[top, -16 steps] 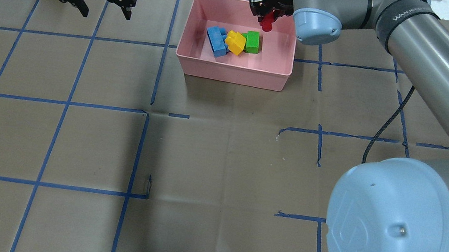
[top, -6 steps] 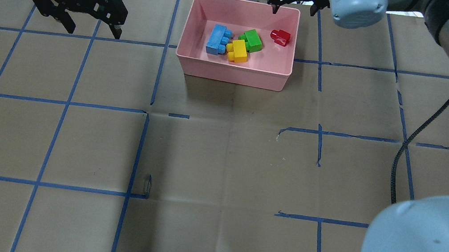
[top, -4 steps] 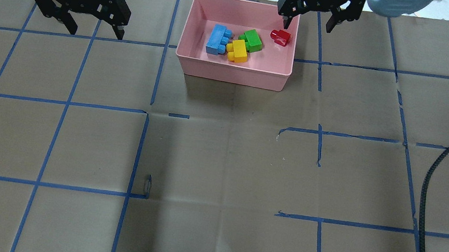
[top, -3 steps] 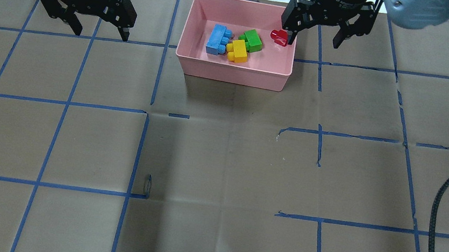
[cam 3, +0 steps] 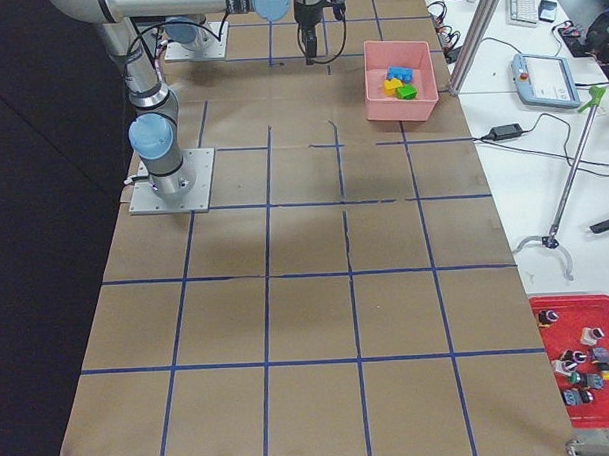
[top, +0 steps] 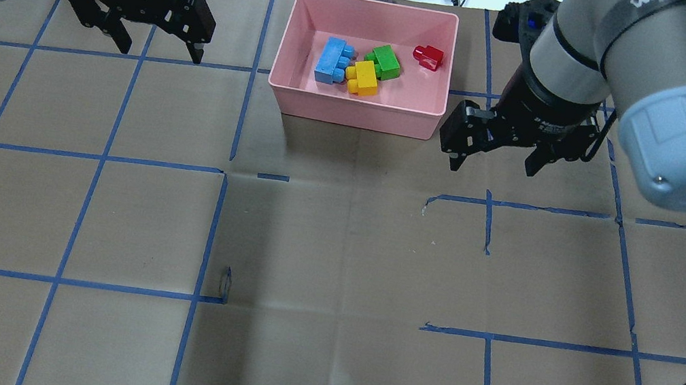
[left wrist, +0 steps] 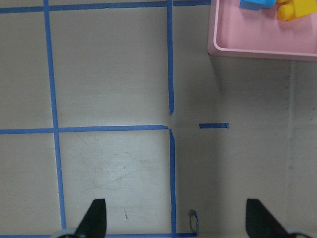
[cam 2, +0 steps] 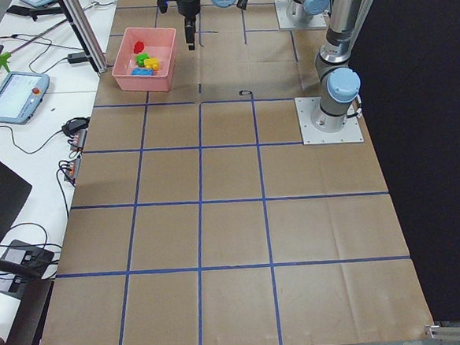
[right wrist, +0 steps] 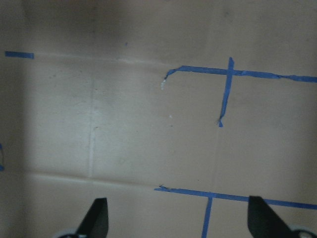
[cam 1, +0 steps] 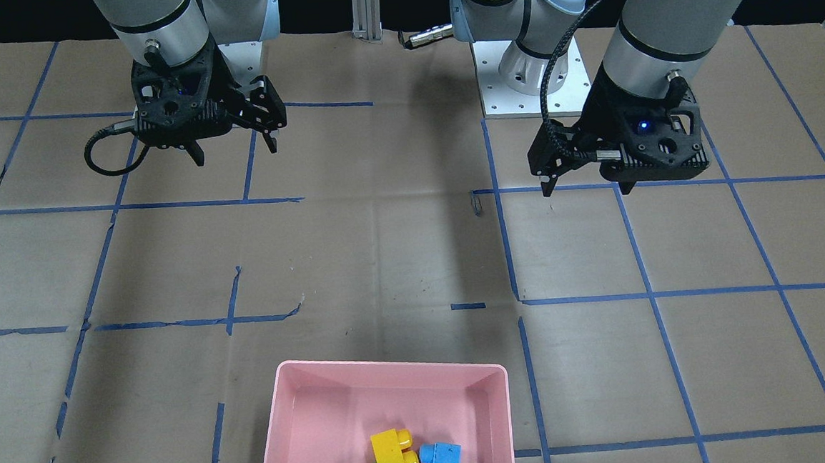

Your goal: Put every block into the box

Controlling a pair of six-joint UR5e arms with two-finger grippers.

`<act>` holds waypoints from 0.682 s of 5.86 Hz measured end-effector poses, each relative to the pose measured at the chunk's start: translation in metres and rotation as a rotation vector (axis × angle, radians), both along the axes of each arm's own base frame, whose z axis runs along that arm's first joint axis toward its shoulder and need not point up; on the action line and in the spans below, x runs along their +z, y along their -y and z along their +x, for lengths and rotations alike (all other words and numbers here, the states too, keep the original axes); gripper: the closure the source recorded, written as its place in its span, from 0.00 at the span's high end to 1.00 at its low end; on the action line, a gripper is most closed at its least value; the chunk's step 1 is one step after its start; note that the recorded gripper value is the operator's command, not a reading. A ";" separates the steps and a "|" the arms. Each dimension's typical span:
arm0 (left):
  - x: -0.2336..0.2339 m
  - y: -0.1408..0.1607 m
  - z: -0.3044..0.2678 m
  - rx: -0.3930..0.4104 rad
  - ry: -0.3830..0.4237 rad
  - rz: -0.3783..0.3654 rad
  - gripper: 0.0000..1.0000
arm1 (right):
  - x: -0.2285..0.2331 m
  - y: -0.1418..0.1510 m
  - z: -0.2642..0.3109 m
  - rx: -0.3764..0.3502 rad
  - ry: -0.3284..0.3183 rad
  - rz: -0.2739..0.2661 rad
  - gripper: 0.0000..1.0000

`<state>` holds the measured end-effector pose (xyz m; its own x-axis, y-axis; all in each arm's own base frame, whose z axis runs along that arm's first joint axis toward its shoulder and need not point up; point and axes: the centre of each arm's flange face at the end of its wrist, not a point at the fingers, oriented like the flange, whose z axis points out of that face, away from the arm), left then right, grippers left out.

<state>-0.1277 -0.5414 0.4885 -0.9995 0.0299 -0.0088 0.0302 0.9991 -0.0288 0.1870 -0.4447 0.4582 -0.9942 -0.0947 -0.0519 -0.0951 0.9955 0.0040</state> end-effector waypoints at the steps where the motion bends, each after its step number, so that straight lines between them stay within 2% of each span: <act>1: 0.000 0.000 0.000 -0.002 -0.003 0.001 1.00 | -0.005 -0.006 -0.010 -0.011 -0.058 0.006 1.00; 2: -0.001 -0.001 0.001 -0.001 -0.005 0.002 1.00 | -0.007 -0.008 -0.012 -0.016 -0.066 0.011 1.00; 4: -0.003 -0.001 0.002 -0.002 -0.004 0.007 1.00 | -0.007 -0.009 -0.008 -0.051 -0.015 0.020 1.00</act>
<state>-0.1258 -0.5404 0.4853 -0.9995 0.0323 -0.0048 0.0324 0.9992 -0.0222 0.1790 -0.4354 0.4509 -0.9983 -0.0430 -0.0382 -0.0440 0.9987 0.0249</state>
